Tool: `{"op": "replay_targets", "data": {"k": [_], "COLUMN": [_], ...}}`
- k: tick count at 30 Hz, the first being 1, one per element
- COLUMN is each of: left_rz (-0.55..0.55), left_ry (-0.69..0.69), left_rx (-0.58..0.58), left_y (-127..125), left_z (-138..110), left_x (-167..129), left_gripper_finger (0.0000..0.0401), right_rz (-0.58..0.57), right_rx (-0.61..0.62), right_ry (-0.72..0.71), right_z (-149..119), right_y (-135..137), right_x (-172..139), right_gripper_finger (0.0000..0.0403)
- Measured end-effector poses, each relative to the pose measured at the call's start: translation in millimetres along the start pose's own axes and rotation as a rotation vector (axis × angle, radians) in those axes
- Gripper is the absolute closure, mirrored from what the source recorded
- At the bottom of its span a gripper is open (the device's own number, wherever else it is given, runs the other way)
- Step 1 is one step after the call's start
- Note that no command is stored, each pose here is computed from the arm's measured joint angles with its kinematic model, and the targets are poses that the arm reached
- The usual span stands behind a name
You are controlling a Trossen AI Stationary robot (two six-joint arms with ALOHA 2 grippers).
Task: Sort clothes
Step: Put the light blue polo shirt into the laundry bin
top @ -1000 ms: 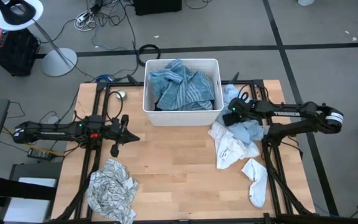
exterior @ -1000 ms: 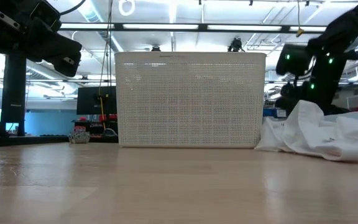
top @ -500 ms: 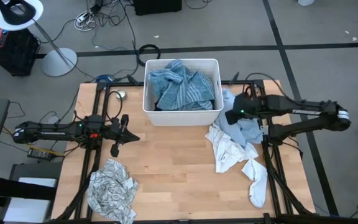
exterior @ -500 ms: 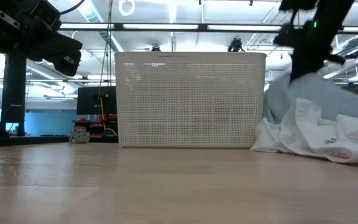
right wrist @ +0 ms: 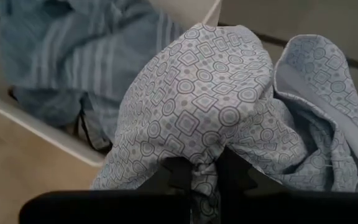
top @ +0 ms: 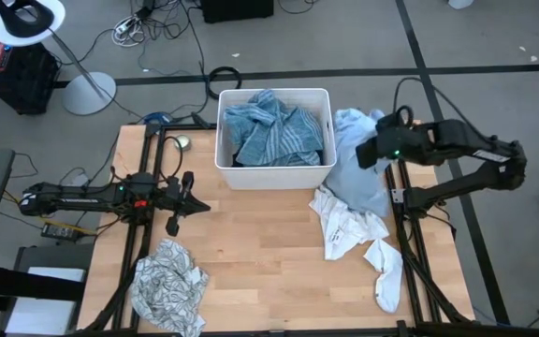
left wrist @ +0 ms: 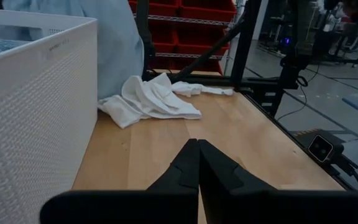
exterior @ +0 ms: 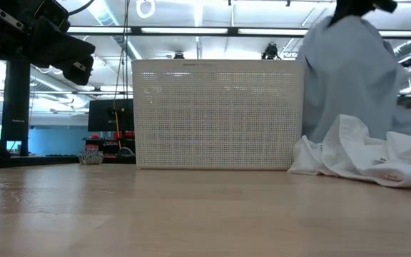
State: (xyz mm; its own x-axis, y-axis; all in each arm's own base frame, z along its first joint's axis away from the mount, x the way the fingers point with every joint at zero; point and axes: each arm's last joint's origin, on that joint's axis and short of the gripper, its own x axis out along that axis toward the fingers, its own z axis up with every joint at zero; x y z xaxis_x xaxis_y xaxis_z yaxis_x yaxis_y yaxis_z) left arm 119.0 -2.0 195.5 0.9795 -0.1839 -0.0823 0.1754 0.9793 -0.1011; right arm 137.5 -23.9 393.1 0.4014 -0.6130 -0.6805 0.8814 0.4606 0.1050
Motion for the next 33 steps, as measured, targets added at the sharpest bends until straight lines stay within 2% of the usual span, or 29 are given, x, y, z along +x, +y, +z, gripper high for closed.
{"op": "replay_targets", "data": {"k": [16,27,33], "left_rz": [0.000,-0.001,-0.002], "left_ry": [-0.001,-0.016,-0.033], "left_rx": [0.000,0.004,0.007], "left_y": [0.0,-0.1,-0.2], "left_z": [0.1,1.6,3.2], "left_x": [0.0,0.0,-0.1], "left_gripper_finger": [0.0395,0.0395,0.0395], "right_rz": [0.066,0.099,0.209], "right_rx": [-0.069,-0.106,-0.112], "right_ry": [-0.239,-0.394,-0.538], "right_z": [77.0,123.7,154.0], "right_y": [22.0,52.2,74.0], "right_x": [-60.3,-68.0,-62.8], "right_gripper_finger": [0.0370,0.0370,0.0370]}}
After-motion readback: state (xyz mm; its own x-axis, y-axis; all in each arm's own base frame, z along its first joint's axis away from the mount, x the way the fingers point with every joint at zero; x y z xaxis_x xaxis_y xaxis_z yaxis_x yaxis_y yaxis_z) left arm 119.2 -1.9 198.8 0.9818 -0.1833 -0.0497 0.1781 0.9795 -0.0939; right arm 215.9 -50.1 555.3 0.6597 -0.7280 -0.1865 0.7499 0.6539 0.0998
